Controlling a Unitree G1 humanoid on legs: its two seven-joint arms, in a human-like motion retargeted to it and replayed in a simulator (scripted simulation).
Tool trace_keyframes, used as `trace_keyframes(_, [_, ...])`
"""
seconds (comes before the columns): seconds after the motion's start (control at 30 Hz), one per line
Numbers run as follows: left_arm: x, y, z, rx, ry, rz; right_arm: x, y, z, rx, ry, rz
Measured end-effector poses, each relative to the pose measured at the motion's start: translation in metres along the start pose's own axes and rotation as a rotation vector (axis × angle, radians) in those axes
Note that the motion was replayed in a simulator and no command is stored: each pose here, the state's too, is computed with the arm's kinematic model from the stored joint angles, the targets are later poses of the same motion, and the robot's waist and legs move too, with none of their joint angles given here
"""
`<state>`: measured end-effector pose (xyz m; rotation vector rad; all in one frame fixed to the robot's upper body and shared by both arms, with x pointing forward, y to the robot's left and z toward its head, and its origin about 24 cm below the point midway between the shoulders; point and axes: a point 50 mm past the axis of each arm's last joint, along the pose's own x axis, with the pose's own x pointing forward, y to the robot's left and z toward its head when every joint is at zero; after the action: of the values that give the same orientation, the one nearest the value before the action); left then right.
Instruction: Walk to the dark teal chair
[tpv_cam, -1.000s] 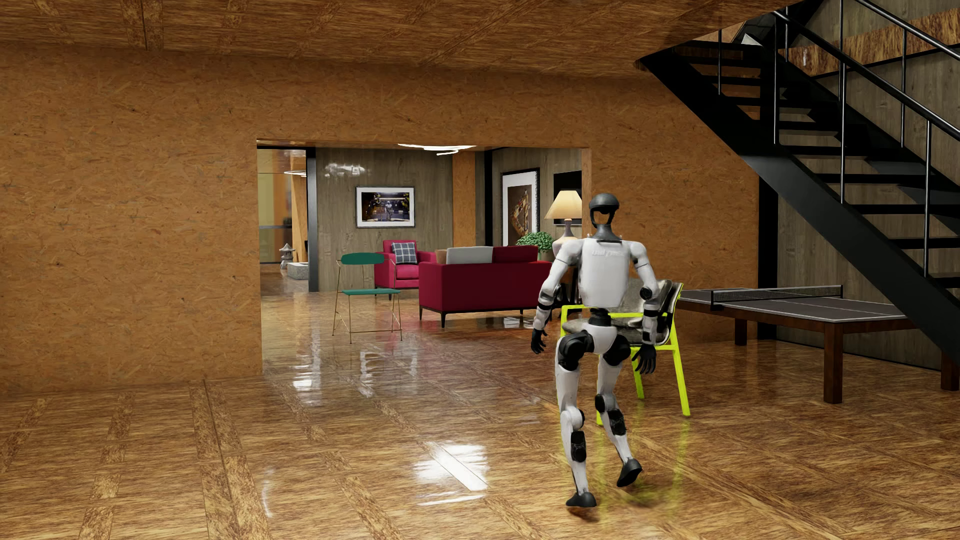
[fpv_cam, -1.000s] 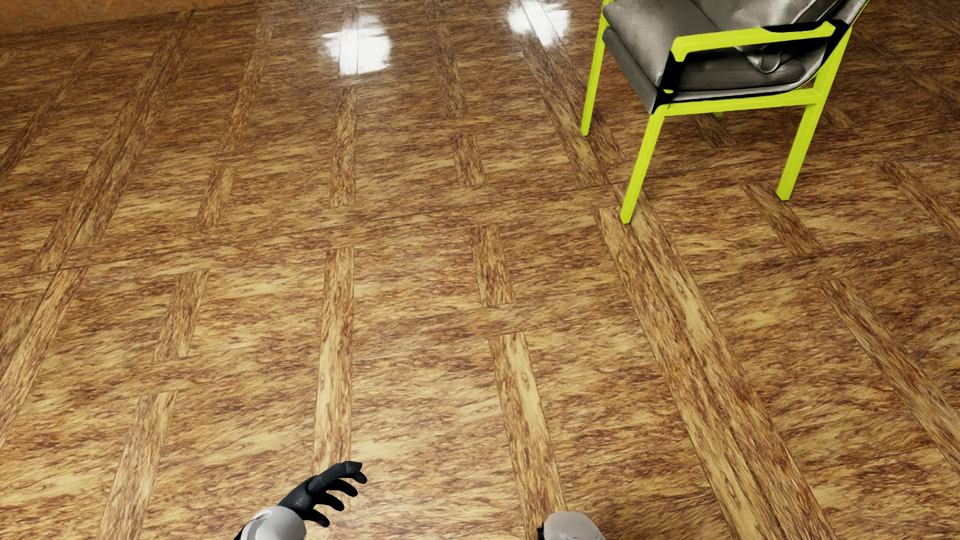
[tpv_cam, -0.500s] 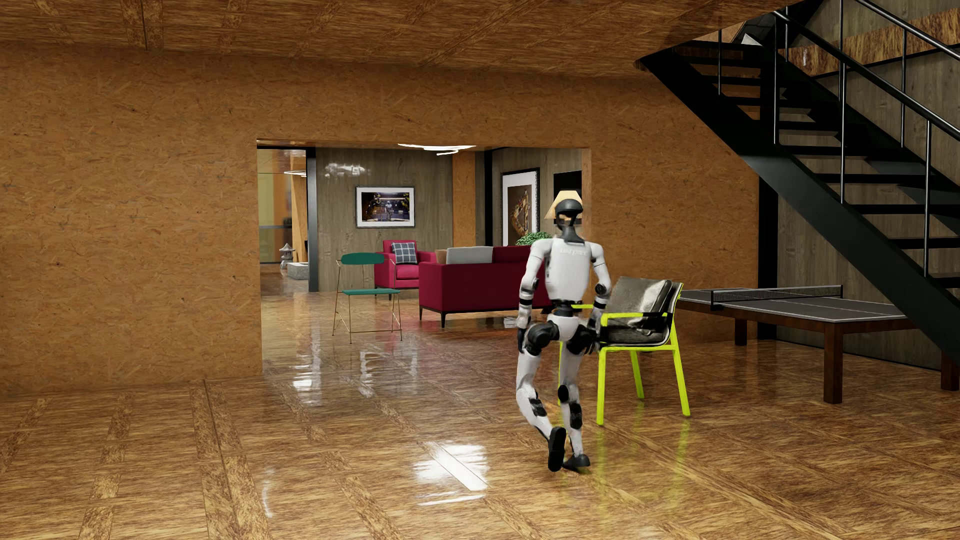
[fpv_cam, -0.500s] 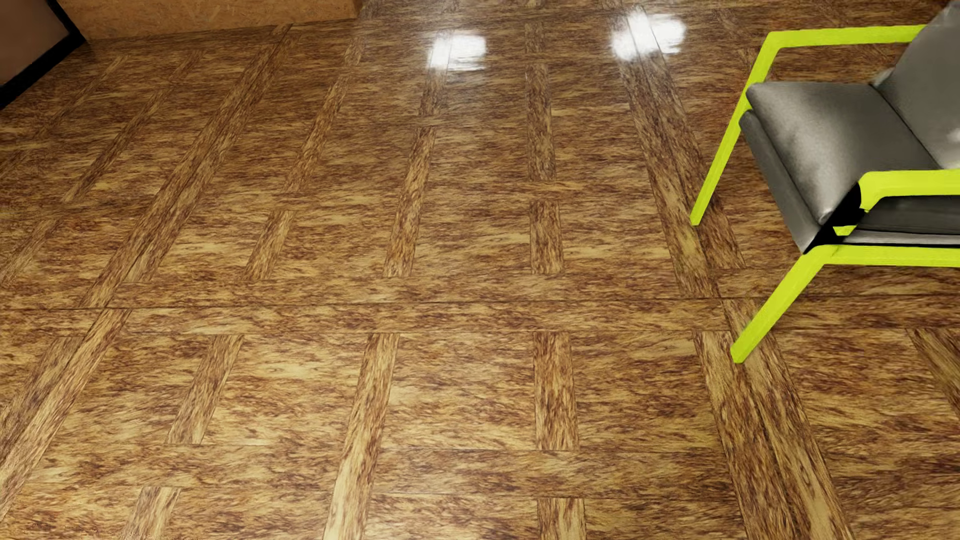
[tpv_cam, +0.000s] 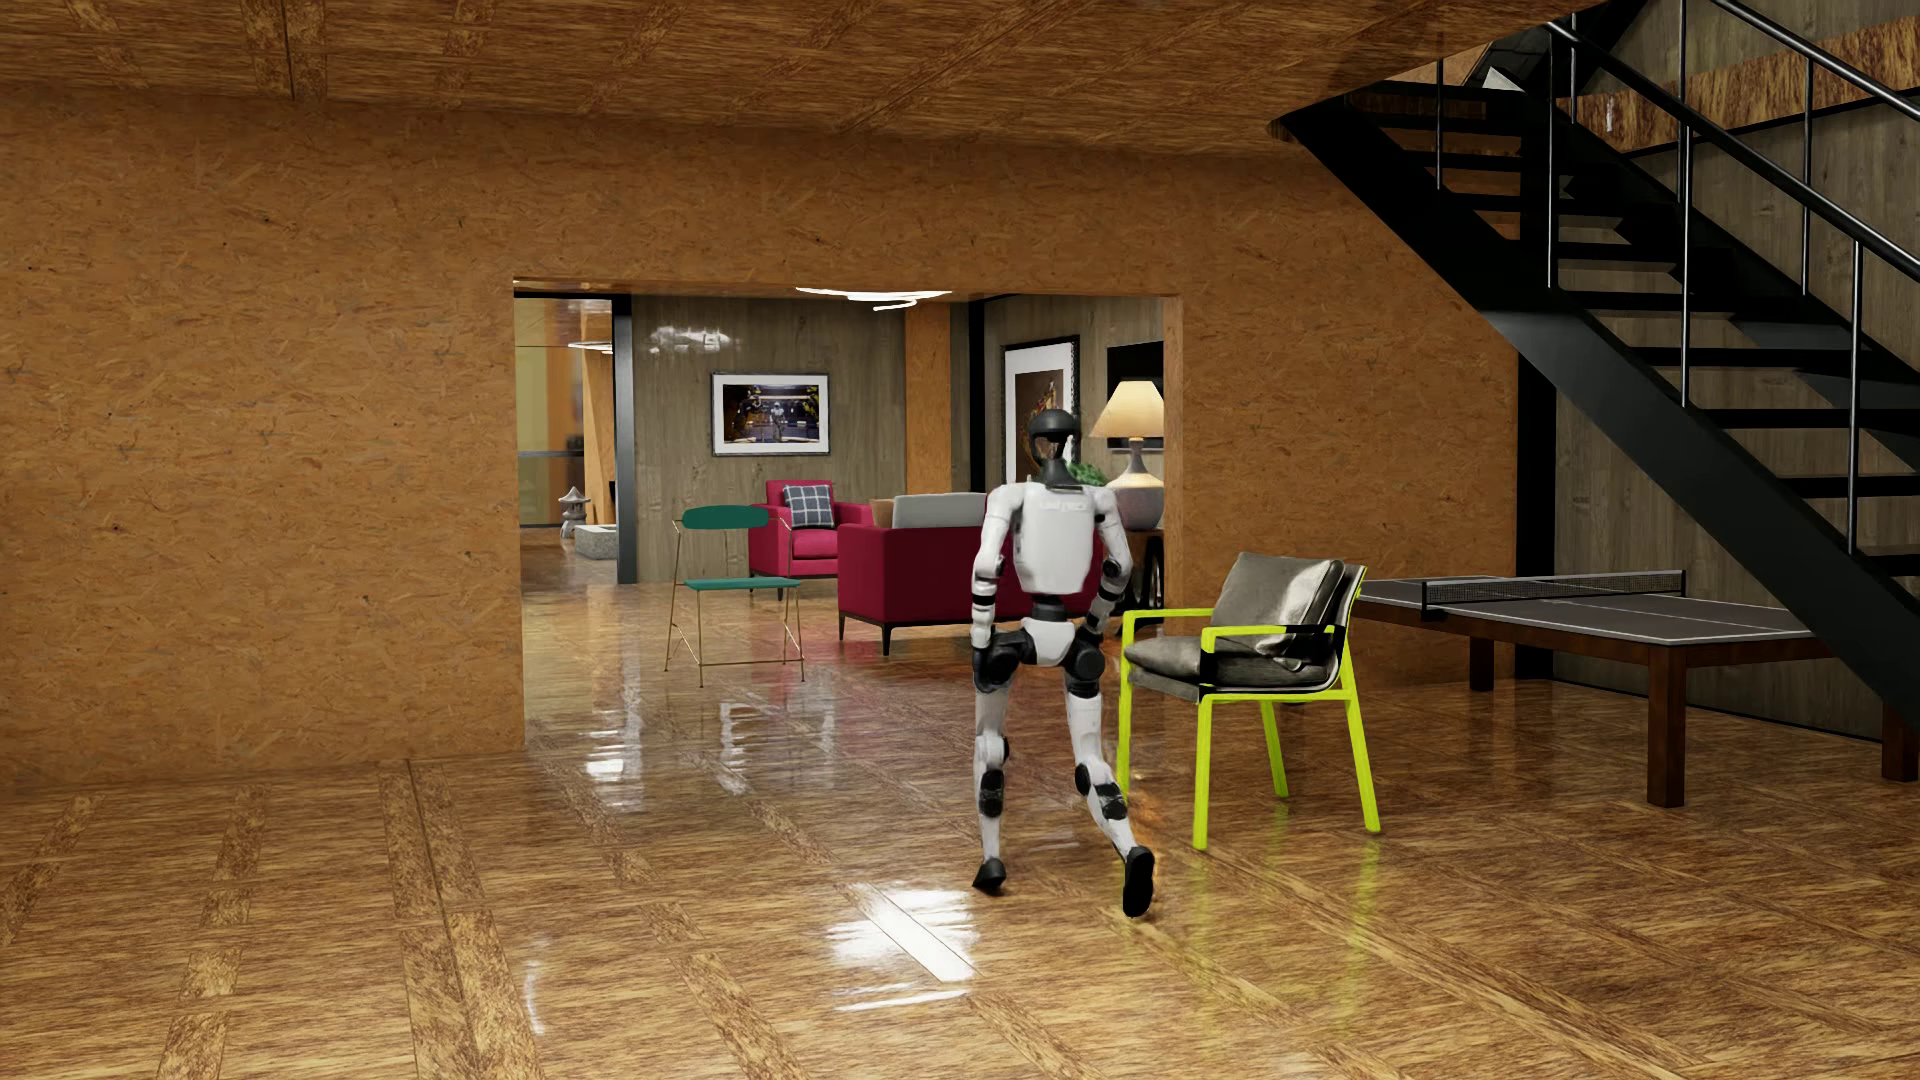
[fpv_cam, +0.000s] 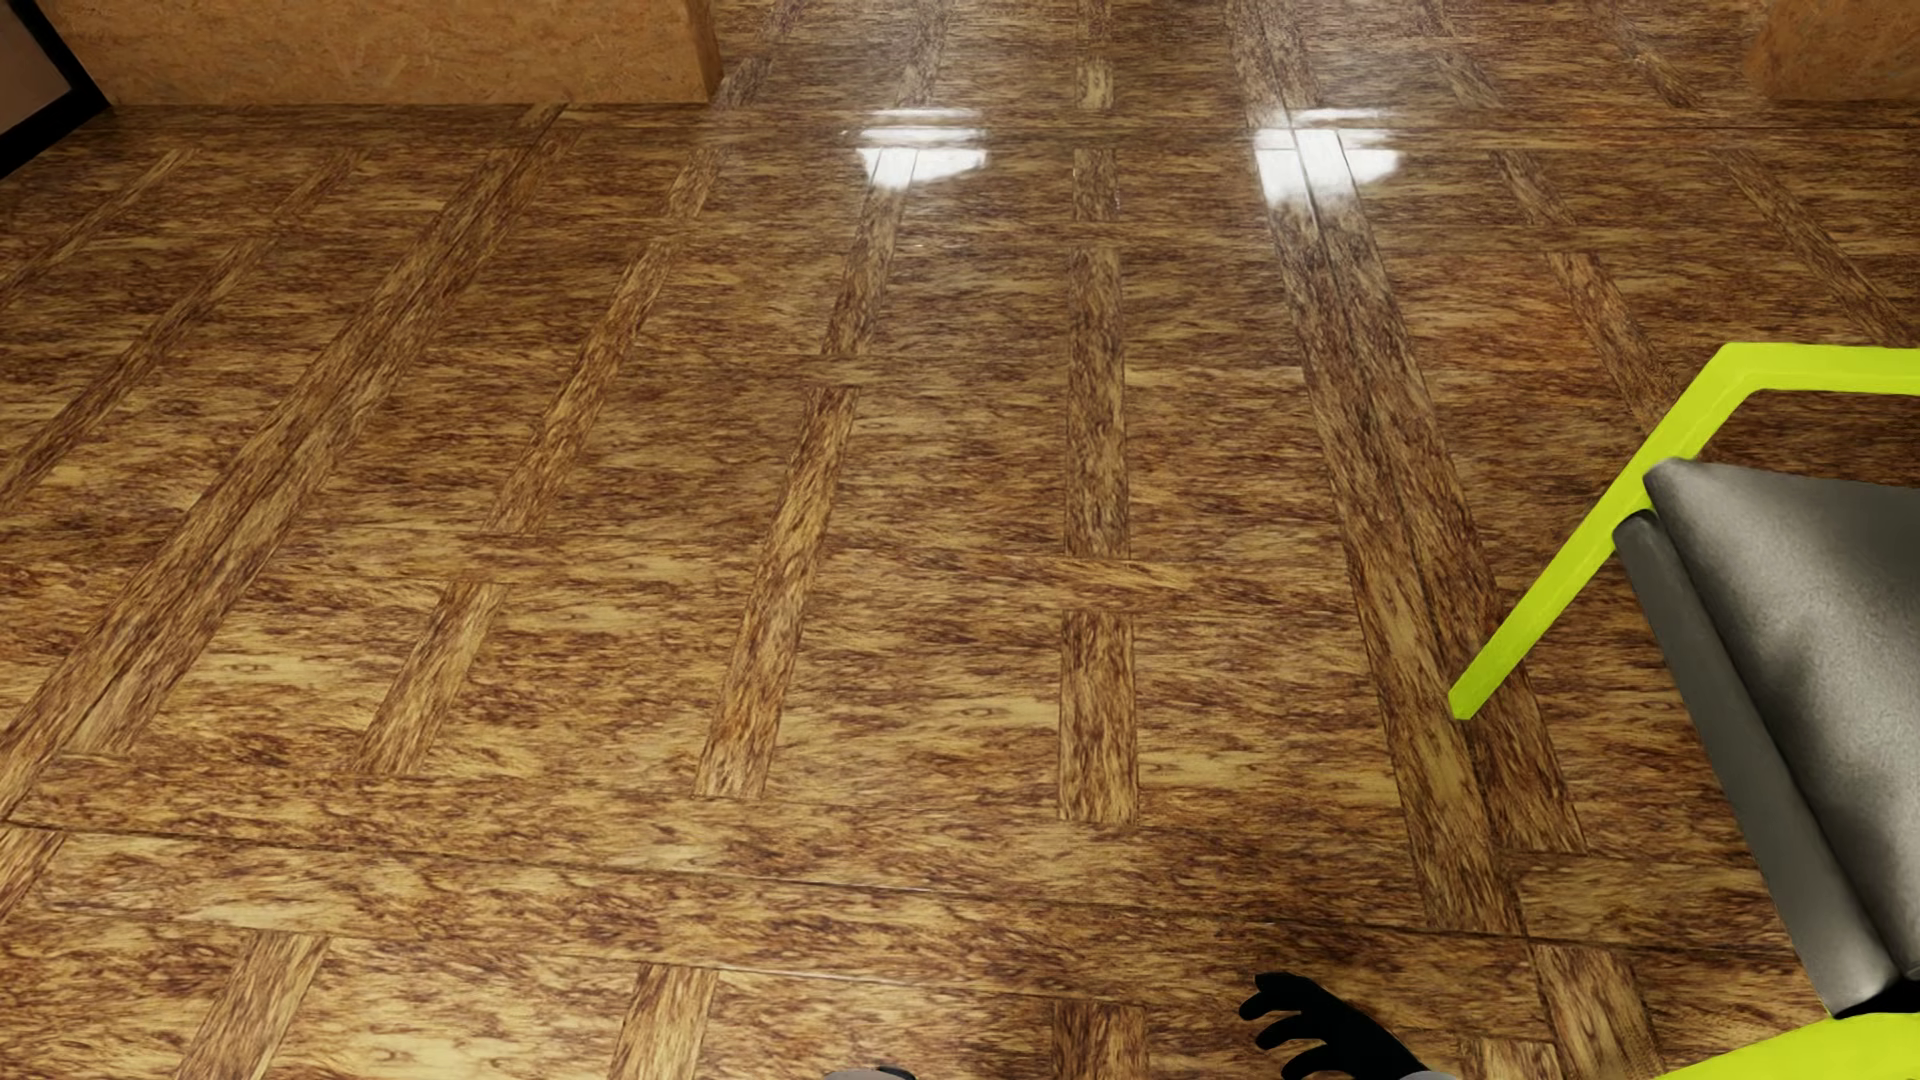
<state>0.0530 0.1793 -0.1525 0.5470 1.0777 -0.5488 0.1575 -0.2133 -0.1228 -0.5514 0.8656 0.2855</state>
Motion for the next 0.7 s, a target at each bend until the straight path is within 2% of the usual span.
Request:
trace_keyframes(0.13, [0.004,0.066,0.031,-0.009,-0.081,0.177,-0.020,0.049,-0.068,-0.117,0.259,0.171])
trace_keyframes(0.23, [-0.005,0.115,0.053,-0.021,-0.155,0.312,-0.045,0.059,-0.107,-0.080,0.379,0.190])
trace_keyframes(0.4, [-0.031,0.172,0.099,-0.006,-0.328,0.479,-0.068,0.069,-0.133,-0.084,0.451,0.227])
trace_keyframes(0.5, [-0.027,0.164,0.095,-0.048,-0.325,0.466,-0.071,0.074,-0.139,-0.125,0.486,0.260])
trace_keyframes(0.6, [-0.005,0.107,0.047,-0.104,-0.158,0.319,-0.061,0.073,-0.128,-0.123,0.455,0.251])
trace_keyframes(0.7, [0.004,0.046,0.015,-0.045,-0.033,0.136,-0.035,0.051,-0.089,-0.055,0.305,0.159])
